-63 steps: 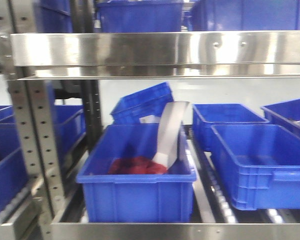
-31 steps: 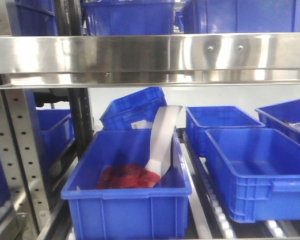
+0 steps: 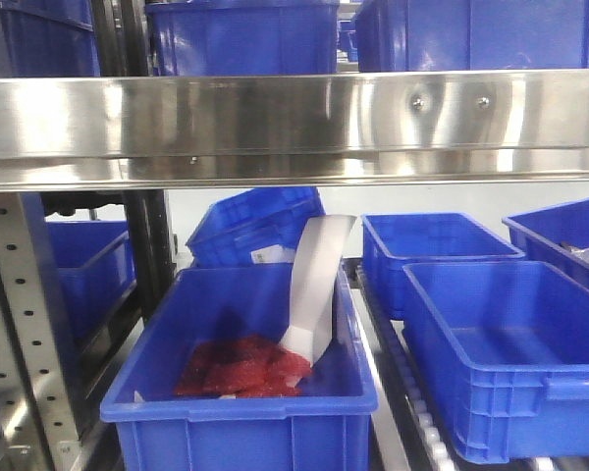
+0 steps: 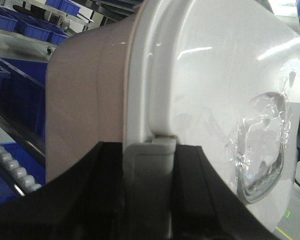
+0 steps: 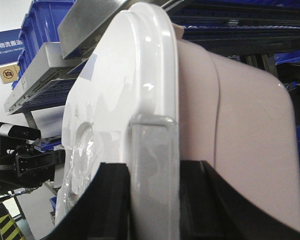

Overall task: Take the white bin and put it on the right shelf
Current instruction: 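Approach the shelf rack and stop in front of it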

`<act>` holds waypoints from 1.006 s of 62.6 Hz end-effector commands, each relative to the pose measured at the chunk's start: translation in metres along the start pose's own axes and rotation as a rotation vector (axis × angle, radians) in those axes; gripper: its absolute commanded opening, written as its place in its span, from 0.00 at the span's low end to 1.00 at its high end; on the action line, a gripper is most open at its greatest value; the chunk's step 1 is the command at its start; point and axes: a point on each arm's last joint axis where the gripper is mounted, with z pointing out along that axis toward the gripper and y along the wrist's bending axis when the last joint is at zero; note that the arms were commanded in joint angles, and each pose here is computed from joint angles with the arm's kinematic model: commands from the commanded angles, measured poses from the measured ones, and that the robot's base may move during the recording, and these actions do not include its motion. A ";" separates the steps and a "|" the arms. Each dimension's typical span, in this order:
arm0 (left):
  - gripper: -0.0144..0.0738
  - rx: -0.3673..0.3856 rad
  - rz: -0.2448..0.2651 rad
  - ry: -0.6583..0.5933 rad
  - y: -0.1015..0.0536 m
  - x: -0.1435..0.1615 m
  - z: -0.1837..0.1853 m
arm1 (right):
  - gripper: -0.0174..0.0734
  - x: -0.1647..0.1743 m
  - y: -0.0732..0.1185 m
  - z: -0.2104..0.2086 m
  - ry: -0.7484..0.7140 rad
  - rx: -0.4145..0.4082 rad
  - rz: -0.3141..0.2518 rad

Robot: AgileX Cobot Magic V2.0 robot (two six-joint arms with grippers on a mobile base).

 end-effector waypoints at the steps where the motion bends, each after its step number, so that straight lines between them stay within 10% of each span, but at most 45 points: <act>1: 0.03 0.273 0.095 0.071 -0.048 0.000 -0.006 | 0.29 -0.004 0.050 -0.005 0.040 -0.327 -0.035; 63: 0.03 0.273 0.095 0.071 -0.048 0.000 -0.006 | 0.29 -0.004 0.050 -0.005 0.040 -0.327 -0.035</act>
